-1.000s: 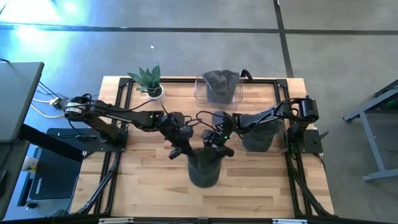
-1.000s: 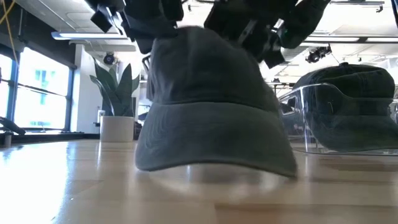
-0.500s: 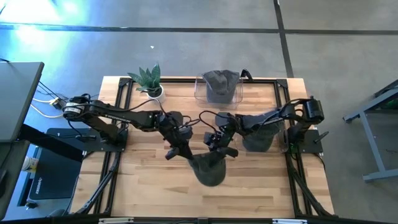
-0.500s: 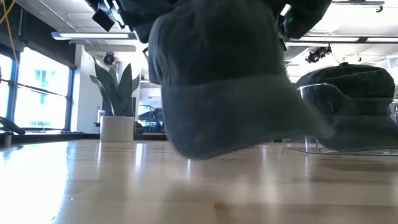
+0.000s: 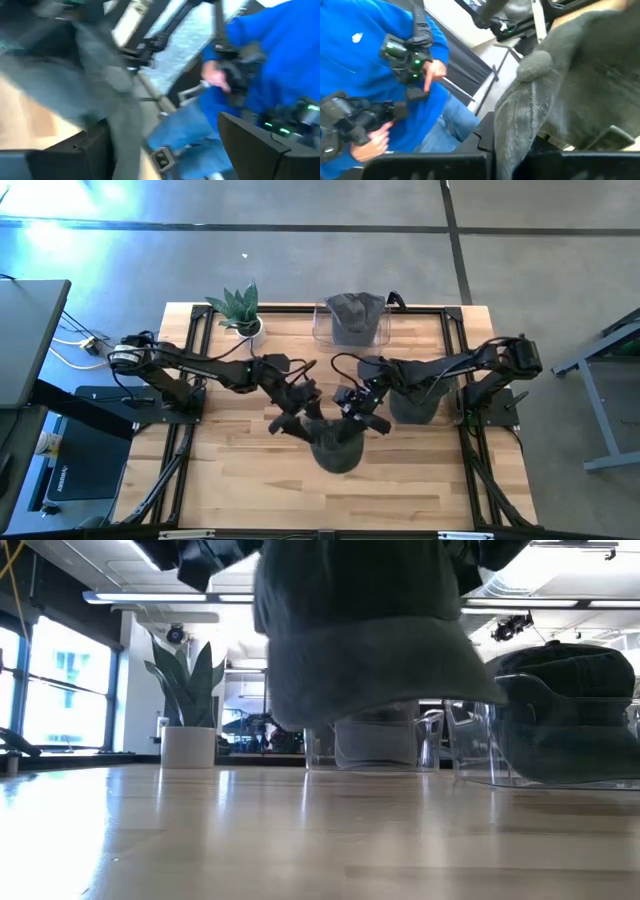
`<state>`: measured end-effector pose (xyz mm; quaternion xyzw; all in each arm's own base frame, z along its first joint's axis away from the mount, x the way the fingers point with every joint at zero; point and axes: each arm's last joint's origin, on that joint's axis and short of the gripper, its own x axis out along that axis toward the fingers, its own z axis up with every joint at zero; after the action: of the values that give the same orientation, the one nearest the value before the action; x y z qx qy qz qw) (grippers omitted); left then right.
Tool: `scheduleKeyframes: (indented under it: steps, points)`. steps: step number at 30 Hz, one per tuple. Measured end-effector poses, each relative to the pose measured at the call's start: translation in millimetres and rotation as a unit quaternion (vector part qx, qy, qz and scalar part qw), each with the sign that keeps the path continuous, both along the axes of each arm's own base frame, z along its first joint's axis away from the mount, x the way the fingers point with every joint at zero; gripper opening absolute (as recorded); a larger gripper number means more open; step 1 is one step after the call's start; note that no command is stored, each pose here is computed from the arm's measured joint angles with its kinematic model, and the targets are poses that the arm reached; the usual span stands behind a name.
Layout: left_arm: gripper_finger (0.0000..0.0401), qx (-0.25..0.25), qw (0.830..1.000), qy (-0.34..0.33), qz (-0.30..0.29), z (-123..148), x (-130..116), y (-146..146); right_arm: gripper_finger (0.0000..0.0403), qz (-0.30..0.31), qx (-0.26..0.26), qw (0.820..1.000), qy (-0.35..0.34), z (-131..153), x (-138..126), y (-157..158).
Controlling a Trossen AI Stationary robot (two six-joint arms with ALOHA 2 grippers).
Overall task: Pick & Place hat
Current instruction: Put the black cap into the bottom transparent bin
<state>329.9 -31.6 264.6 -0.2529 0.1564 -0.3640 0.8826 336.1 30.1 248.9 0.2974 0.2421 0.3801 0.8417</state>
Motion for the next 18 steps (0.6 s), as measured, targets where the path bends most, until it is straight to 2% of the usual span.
scheduleKeyframes:
  steps: [4,8,13,18]
  points:
    - [0.0301,-0.015,1.000,-0.002,-0.018,3.0,-0.6,-6.0,0.0006,-0.009,0.001,1.000,0.001,10.0,-7.1,-2.2]
    - [0.0259,-0.025,0.999,-0.004,-0.026,7.7,-3.4,-14.4,0.0006,-0.023,0.002,1.000,0.008,21.4,-16.2,-4.0]
    - [0.0167,-0.034,0.998,-0.008,-0.047,11.9,-6.4,-23.9,0.0004,-0.020,0.021,1.000,0.007,38.3,-27.8,-0.4]
    - [0.0052,-0.040,0.996,-0.074,-0.020,29.1,-8.5,-18.3,0.0011,-0.007,0.022,1.000,-0.011,42.4,-28.9,8.9]
